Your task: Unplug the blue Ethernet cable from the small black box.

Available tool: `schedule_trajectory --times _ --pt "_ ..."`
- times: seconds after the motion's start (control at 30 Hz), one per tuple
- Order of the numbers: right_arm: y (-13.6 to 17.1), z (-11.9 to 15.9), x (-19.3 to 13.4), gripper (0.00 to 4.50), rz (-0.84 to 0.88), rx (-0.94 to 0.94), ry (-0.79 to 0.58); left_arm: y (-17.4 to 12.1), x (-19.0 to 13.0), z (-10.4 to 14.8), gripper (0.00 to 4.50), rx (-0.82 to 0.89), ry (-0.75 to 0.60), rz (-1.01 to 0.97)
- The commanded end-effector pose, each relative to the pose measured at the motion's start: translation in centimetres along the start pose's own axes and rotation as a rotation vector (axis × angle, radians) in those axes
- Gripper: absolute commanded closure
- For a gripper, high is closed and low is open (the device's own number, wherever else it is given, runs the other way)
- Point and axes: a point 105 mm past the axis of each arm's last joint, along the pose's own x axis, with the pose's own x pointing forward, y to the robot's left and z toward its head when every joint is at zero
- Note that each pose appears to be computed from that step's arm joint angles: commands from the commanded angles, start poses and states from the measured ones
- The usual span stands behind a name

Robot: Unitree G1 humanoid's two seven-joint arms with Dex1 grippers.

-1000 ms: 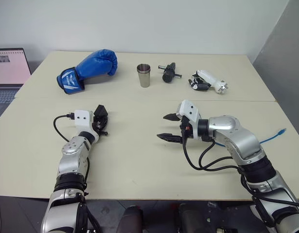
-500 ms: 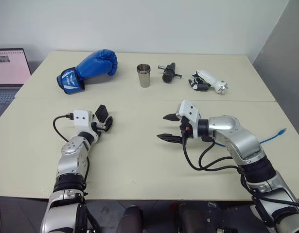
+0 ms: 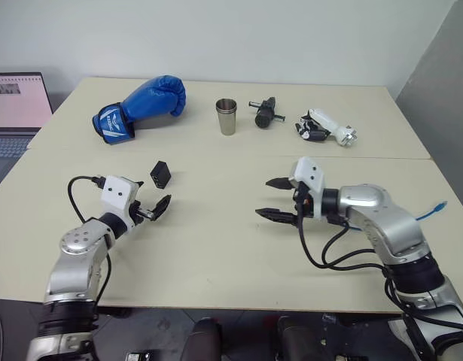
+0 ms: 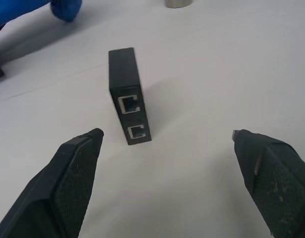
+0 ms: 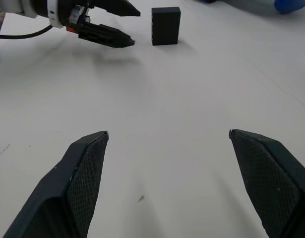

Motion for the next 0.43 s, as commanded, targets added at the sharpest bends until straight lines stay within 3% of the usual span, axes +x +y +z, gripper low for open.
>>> schedule_trajectory --times 0.03,0.3,0.43 --pt "0.1 1.4 -2.7 0.36 -0.014 -0.026 -0.046 -0.8 -1.1 3.3 0.05 0.092 -0.018 -0.164" --pt "-0.9 0.8 -7.6 0.36 -0.089 -0.005 -0.008 0.4 -2.6 7.4 0.05 0.11 -0.042 -0.273" --pt "-1.3 0.4 -8.6 0.36 -0.125 0.003 0.006 0.2 -2.8 7.5 0.05 0.093 -0.026 -0.328"
